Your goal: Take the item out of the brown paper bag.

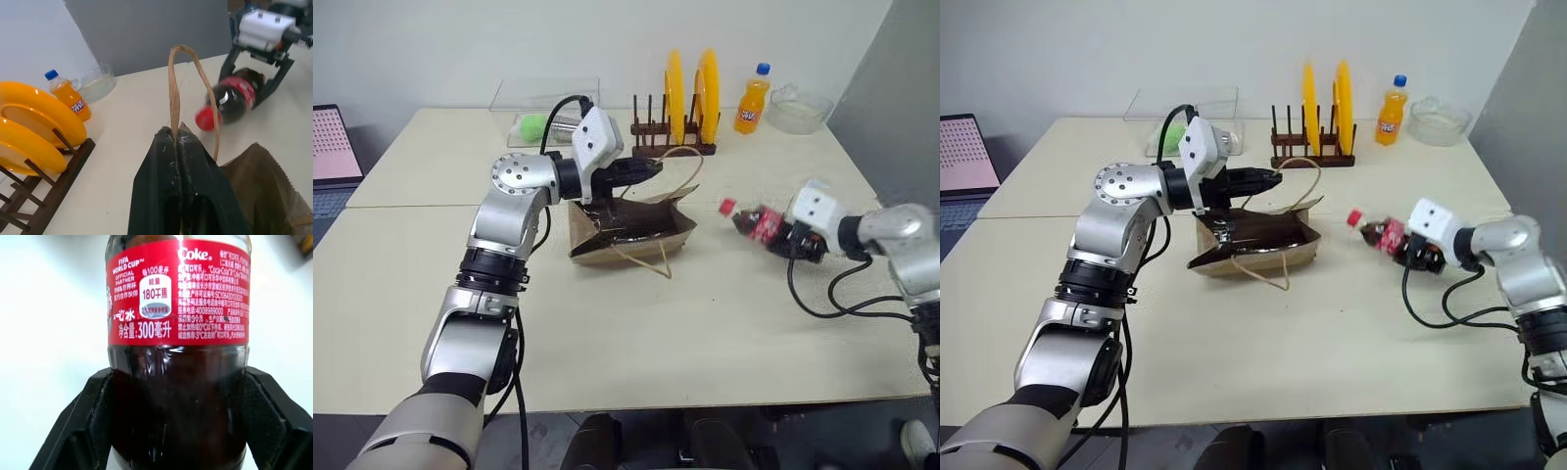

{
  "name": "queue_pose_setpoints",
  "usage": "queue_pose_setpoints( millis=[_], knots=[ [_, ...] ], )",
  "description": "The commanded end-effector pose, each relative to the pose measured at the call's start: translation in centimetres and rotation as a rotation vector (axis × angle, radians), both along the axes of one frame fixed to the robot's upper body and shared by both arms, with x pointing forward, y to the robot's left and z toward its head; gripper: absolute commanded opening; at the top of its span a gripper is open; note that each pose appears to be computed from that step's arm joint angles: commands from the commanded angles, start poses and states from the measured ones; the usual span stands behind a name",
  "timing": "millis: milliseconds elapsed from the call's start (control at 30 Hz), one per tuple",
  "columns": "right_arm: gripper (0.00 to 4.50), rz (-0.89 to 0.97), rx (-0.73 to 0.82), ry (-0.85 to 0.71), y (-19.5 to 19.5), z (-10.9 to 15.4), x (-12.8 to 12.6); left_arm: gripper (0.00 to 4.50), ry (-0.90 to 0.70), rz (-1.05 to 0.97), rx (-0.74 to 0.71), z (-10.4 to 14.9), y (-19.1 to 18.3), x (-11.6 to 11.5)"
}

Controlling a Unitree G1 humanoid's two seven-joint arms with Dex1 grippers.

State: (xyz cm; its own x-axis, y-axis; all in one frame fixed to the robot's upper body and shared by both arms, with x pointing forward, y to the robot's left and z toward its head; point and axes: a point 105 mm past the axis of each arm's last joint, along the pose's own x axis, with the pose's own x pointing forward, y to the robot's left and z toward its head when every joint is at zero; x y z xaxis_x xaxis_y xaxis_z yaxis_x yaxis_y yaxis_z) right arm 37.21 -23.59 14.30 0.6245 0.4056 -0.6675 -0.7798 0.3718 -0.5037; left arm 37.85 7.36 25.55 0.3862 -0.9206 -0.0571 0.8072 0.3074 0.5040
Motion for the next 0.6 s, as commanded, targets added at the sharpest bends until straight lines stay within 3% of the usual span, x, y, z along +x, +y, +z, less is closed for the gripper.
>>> queue_pose_setpoints(
  millis=[33,233,367,467,600],
  knots=[
    [3.07,0.042,-0.067,-0.02,-0.4,1.7,1.0,0.0,-0.06,-0.021,0.001,1.4,-0.2,-0.5],
    [3.07,0.057,-0.116,0.034,-0.9,1.1,1.8,0.0,-0.064,-0.024,0.008,1.3,-0.2,-0.6],
    [4.41,0.028,-0.097,0.057,-1.3,0.8,2.0,0.0,-0.063,-0.022,0.006,1.2,-0.1,-0.5],
    [4.46,0.029,-0.079,0.055,-1.3,1.2,1.9,0.0,-0.061,-0.019,0.005,1.2,-0.1,-0.4],
    [4.46,0.086,-0.019,0.001,-0.7,4.0,0.8,0.0,-0.061,-0.018,0.006,1.1,-0.1,-0.4]
  ],
)
